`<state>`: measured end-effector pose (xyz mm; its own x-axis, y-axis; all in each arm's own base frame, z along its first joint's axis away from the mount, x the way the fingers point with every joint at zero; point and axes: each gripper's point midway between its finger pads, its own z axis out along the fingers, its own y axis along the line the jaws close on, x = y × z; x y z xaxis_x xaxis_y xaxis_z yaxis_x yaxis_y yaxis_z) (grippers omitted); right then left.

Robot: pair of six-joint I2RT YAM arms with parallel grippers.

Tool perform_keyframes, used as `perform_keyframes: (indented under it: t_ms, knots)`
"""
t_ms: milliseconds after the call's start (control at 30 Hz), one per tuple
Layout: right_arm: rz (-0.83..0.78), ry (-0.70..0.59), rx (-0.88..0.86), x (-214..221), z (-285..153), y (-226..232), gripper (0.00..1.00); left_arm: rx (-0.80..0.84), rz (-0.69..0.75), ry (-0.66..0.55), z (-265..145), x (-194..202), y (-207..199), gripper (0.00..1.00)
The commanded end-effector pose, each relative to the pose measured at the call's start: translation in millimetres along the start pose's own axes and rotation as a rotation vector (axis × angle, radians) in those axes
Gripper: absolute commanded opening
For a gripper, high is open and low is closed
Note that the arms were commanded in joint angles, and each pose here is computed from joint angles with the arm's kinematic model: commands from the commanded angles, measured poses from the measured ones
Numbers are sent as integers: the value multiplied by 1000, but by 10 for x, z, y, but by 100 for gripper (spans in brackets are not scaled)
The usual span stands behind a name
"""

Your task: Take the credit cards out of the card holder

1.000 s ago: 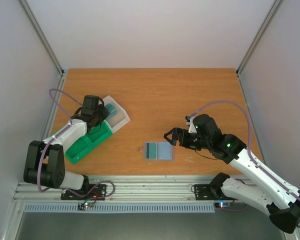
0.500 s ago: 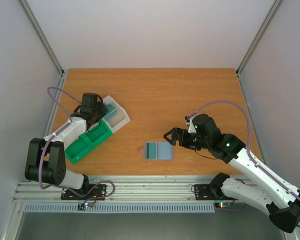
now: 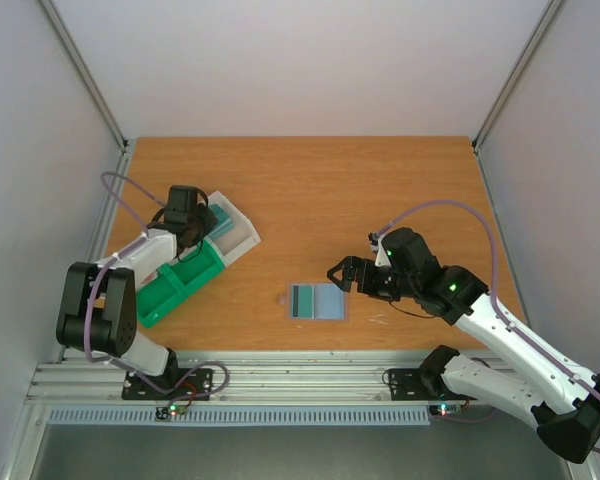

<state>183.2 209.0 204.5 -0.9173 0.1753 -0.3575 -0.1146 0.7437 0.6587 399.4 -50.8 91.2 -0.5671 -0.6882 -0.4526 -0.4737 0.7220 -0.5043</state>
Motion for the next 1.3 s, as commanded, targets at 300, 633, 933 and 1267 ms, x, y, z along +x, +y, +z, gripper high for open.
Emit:
perform_keyframes:
  t_ms: [300,633,933,1267]
  knots:
    - [-2,-17,24,-59,-54,8,99,-36,35,-56,37,-212,-39,14]
    - [-10,-22,39,-38,-107,-30,99,-25,59,-45,-74,-235,-105,34]
    - [-12,-56,28,-57,-183,-25,98,54,110,-6,-500,-131,-194,56]
    - [-16,42,-4,9,-4,73,97,242,239,98,-1250,261,-276,68]
